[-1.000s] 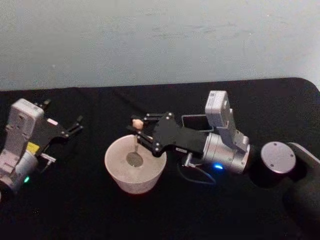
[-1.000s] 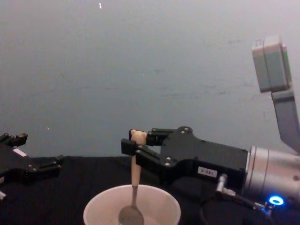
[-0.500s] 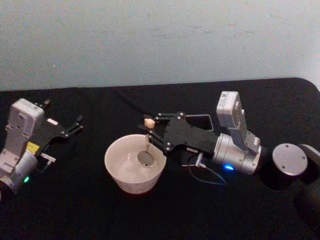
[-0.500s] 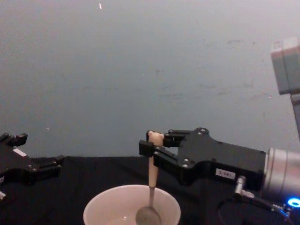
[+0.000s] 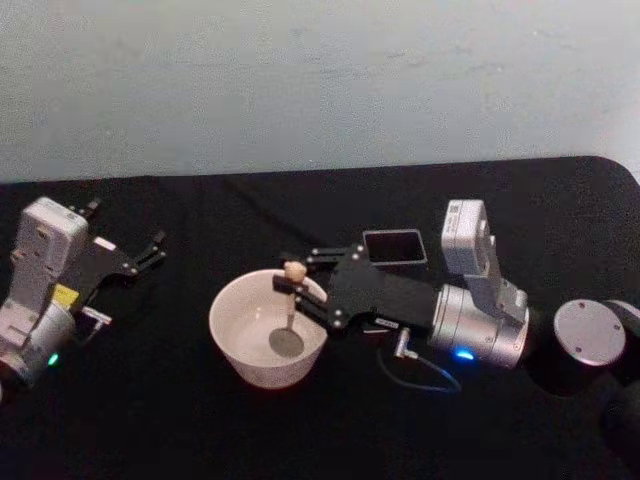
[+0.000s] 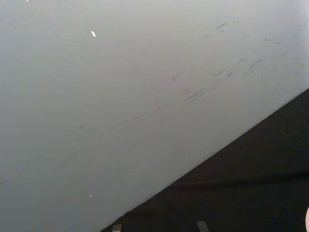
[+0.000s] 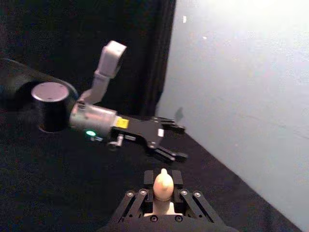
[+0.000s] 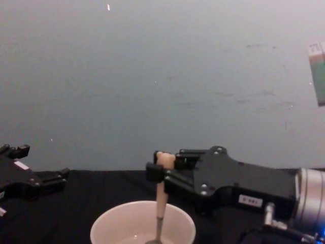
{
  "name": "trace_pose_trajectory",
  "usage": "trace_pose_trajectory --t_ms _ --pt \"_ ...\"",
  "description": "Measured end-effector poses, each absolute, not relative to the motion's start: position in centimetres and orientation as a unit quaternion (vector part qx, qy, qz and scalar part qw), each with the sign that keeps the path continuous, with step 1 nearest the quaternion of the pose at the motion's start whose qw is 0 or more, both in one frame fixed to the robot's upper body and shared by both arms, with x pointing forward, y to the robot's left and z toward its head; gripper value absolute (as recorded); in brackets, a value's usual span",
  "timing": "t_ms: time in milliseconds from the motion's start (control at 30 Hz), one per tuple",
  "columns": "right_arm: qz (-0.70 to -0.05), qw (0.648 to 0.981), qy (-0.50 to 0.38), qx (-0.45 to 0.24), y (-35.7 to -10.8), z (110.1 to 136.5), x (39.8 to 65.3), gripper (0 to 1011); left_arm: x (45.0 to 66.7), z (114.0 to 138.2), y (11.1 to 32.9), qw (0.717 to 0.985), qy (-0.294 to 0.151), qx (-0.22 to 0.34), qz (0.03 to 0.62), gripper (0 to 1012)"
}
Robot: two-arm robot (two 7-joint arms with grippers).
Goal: Pick up the stirring spoon with one hand, stir inside the cup, then place it back in its original position.
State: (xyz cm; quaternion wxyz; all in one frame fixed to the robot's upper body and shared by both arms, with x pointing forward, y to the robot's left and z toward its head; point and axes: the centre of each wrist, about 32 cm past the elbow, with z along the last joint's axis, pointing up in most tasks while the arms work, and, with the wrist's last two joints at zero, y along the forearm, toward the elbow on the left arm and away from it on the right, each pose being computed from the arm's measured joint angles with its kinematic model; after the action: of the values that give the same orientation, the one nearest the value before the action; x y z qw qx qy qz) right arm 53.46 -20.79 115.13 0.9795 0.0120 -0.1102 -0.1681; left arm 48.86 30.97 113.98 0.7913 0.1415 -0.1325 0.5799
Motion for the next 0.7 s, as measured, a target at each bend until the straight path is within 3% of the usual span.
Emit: trace_pose_trajectory --t_ms 333,700 --pt "-0.152 0.982 -0.107 0.018 -19.2 115.0 53.7 214 48.9 114.0 31.0 0.791 -0.132 0.142 0.580 1001" --pt "-0.184 0.976 -0.117 0.022 -18.7 115.1 55.5 214 48.9 114.0 31.0 0.791 -0.132 0.141 0.580 1001"
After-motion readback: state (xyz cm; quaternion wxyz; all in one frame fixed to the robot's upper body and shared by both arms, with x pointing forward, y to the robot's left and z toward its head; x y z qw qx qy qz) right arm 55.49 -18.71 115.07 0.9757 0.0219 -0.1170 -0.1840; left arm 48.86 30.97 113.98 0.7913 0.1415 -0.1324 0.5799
